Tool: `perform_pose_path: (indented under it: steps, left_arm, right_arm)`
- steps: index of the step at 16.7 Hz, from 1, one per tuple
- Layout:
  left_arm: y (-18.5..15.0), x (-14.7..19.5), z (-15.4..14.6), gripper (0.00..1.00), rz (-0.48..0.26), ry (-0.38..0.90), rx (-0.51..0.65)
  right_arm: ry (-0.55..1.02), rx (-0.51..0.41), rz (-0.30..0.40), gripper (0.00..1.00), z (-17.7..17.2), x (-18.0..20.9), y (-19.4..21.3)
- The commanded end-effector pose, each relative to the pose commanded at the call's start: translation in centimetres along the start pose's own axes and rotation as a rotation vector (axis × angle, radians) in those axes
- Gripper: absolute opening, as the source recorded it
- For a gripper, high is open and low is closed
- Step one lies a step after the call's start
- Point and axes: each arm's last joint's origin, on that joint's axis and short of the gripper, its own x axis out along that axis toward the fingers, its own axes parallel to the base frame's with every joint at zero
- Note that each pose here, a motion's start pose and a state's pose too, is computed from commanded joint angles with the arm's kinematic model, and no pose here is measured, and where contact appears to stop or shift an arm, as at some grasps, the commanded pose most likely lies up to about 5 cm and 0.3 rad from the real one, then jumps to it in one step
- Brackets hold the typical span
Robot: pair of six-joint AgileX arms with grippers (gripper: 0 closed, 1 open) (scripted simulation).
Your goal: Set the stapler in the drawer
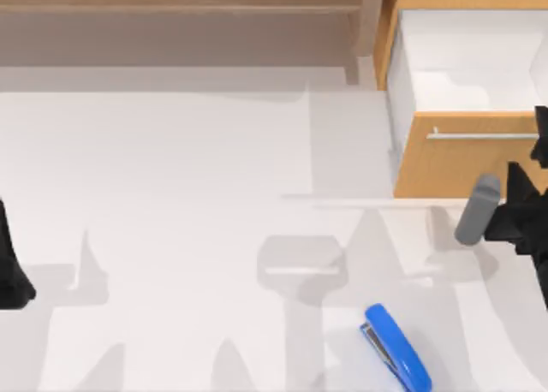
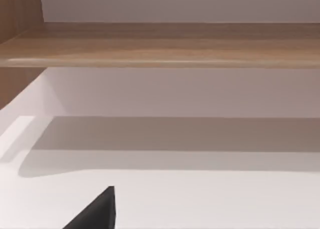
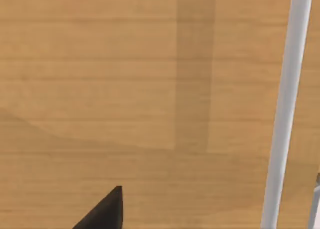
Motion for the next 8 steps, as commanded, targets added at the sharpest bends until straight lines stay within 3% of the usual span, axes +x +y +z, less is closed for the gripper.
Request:
perform_pose_path:
  steps: [8]
  left_arm:
    - [0.0,0.0,0.0,1.00,0.000,0.000,0.000]
  right_arm:
    - [0.001,0.001,-0.002,1.00,0.0,-1.9,0.0]
